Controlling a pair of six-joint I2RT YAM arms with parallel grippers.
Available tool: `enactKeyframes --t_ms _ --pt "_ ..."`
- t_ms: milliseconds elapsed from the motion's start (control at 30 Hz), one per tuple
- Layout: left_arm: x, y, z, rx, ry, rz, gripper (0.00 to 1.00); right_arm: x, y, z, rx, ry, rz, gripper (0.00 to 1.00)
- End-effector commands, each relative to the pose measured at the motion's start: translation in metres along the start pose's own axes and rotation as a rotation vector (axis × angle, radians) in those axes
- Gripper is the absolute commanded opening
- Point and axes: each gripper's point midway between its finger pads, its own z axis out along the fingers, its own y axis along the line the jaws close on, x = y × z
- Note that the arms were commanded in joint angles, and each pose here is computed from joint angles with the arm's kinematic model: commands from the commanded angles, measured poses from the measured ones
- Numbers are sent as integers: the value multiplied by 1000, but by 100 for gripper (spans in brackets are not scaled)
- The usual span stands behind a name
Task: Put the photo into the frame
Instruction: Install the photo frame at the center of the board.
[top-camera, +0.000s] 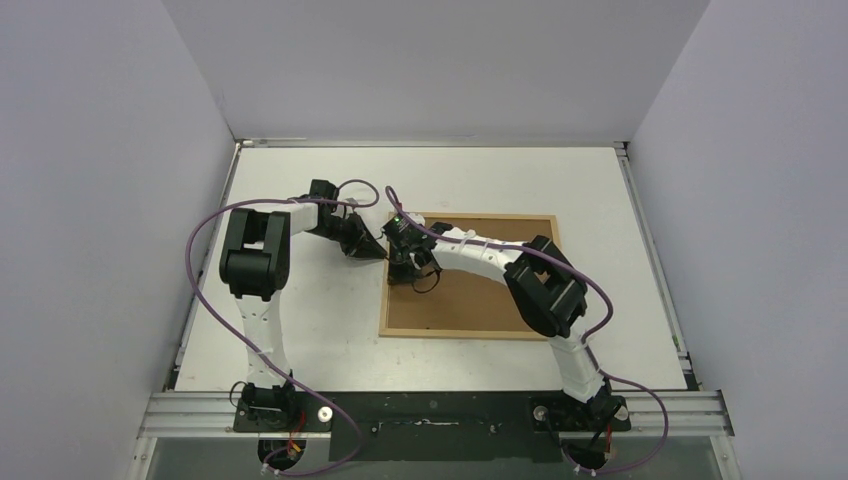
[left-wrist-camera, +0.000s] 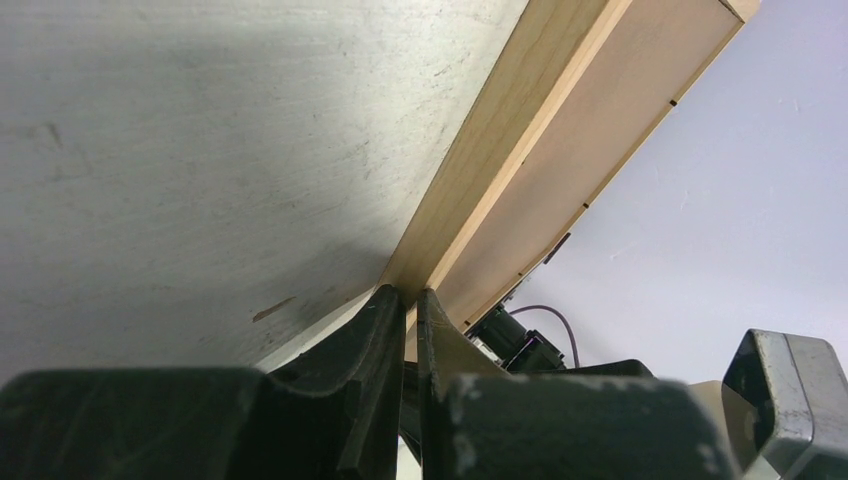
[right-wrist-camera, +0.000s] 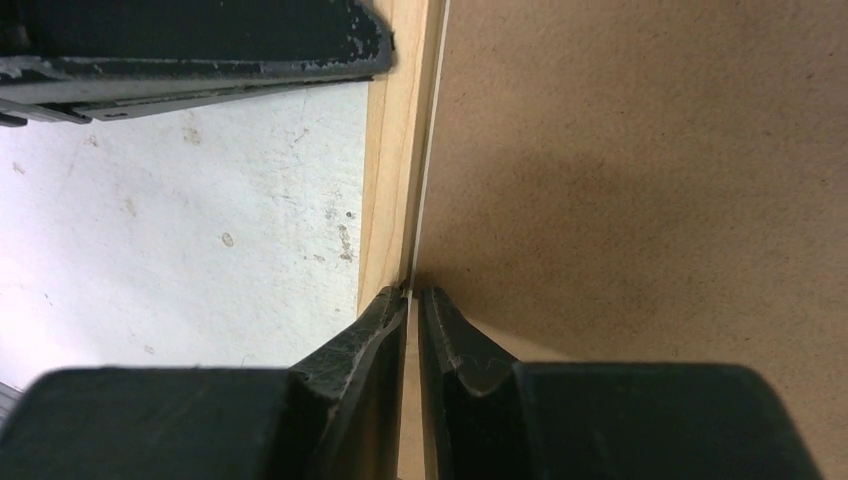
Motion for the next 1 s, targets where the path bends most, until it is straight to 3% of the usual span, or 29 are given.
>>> enactKeyframes --t_ms 0,467,533,700,967 --pt "6 85 18 -296 -3 -92 6 9 -59 13 196 7 16 11" --pt "5 85 18 -298 -3 -99 6 14 -58 4 185 36 -92 10" --pt "5 84 19 -295 -2 -100 6 11 -54 1 168 23 -91 13" --pt "5 84 19 -293 0 -103 6 -3 -32 -2 77 -9 -23 36" --pt "4 84 20 -290 1 -105 6 2 -44 -5 146 25 -117 39"
